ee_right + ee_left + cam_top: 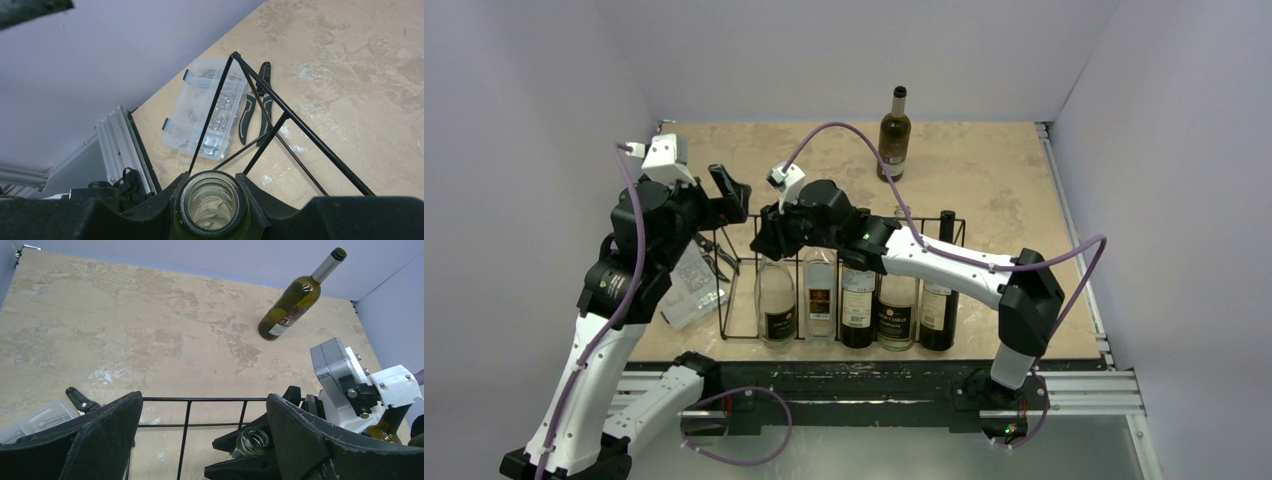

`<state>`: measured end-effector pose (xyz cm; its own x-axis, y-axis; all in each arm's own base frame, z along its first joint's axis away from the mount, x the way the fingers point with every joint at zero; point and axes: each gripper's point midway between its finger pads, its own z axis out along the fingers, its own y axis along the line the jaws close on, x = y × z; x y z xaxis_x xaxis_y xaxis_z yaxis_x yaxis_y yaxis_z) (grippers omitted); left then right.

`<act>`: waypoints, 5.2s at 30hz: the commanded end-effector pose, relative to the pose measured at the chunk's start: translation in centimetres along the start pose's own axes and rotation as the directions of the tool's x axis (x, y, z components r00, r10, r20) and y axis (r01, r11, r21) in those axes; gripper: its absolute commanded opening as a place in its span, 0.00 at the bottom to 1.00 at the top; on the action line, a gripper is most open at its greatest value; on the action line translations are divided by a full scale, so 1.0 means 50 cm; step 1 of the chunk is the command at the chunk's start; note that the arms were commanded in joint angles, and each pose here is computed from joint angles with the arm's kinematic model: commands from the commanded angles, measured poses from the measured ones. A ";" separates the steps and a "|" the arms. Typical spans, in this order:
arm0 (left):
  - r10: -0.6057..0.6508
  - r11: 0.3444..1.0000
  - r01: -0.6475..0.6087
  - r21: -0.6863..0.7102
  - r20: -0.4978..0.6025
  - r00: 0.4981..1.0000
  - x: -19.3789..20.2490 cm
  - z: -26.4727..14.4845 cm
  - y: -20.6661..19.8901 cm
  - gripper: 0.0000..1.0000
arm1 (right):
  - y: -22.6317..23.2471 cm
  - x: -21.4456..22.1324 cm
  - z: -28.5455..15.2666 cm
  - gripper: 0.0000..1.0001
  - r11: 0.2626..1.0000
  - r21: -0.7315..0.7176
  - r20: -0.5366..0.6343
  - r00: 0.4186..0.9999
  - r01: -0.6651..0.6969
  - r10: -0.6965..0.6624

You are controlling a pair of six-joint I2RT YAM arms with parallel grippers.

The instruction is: Put the wine bottle on the wine rack

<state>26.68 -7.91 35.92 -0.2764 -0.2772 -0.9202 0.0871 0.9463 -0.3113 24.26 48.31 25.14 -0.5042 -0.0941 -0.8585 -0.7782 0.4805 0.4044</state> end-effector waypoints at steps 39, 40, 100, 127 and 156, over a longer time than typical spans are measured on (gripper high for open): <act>-0.031 0.999 0.032 -0.008 0.120 0.992 -0.047 -0.043 0.008 0.92 | -0.052 -0.006 0.058 0.40 0.982 0.147 0.051 0.992 -0.120 0.114; -0.031 0.999 0.032 -0.006 0.121 0.992 -0.048 -0.044 0.007 0.92 | -0.054 -0.003 0.060 0.41 0.981 0.149 0.048 0.992 -0.121 0.115; -0.029 0.999 0.027 0.019 0.100 0.995 -0.040 -0.037 -0.003 0.89 | -0.001 -0.121 -0.109 0.83 0.984 0.167 0.170 0.985 -0.060 0.031; -0.015 1.000 0.015 0.000 0.081 0.997 -0.033 -0.022 0.002 0.88 | -0.154 -0.315 -0.297 0.98 0.849 0.528 0.372 0.899 0.000 -0.231; -0.021 1.000 0.020 0.016 0.075 0.997 -0.033 -0.026 -0.004 0.88 | -0.543 -0.443 -0.382 0.99 0.630 0.745 0.436 0.874 -0.218 -0.213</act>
<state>26.03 -7.24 36.47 -0.2361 -0.2890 -0.9278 0.0765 0.9463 -0.3142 47.32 20.62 39.13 -0.1122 0.1654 -0.9798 -0.1035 0.9787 0.1771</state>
